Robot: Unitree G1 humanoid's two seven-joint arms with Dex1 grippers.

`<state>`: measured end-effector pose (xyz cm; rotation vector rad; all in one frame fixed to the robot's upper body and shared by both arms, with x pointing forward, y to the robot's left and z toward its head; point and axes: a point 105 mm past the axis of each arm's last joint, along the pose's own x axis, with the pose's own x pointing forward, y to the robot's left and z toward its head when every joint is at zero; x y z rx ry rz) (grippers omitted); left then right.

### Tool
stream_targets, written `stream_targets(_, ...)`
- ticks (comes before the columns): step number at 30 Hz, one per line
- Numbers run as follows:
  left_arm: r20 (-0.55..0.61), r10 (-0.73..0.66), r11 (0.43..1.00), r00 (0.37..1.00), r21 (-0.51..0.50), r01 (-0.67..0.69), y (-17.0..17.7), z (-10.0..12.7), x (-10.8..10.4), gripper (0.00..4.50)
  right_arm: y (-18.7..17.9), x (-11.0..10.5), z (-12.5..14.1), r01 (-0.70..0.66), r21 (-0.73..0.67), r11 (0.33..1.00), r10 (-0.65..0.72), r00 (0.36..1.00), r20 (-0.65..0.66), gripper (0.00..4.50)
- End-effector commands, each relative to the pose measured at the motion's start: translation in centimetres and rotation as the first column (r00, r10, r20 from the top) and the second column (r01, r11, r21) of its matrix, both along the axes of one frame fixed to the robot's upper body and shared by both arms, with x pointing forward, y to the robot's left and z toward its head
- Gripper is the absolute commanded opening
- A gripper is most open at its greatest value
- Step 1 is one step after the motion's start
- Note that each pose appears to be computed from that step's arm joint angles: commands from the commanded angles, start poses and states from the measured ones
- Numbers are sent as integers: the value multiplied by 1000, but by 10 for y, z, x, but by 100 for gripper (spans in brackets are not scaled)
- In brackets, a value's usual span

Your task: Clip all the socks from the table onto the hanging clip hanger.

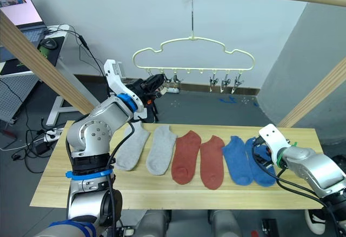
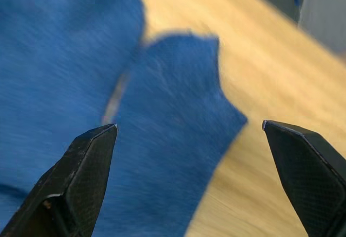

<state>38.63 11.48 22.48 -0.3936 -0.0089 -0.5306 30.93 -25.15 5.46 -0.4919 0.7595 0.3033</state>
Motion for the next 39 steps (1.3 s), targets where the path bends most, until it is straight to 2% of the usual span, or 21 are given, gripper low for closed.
stream_targets(1,51,-7,1000,999,-3,7,-3,13,-7,24,-7,8,1,-10,-7,1000,10,1000,6,450)
stream_targets(10,45,9,1000,999,14,-10,-1,10,-9,24,-1,19,-3,-25,71,997,28,999,-37,450)
stream_targets(16,43,13,1000,999,24,-14,0,8,-10,24,-1,25,-14,-37,68,997,41,998,-56,450)
stream_targets(24,46,19,999,999,33,-21,1,8,-11,24,-4,17,-37,-58,86,995,68,991,-118,450)
stream_targets(26,46,20,999,999,36,-21,1,8,-11,24,-4,17,-38,-62,88,994,72,990,-120,414)
stream_targets(29,45,20,999,999,39,-22,1,8,-11,24,-1,16,-37,-71,96,993,83,989,-120,322)
stream_targets(37,44,22,999,999,43,-24,1,7,-11,24,0,16,-38,-71,103,992,84,988,-128,29)
stream_targets(38,44,23,999,999,43,-25,1,6,-11,24,0,16,-38,-71,103,992,84,988,-129,5)
stream_targets(39,43,24,999,999,44,-26,1,6,-11,24,-1,16,-38,-71,102,992,84,988,-129,5)
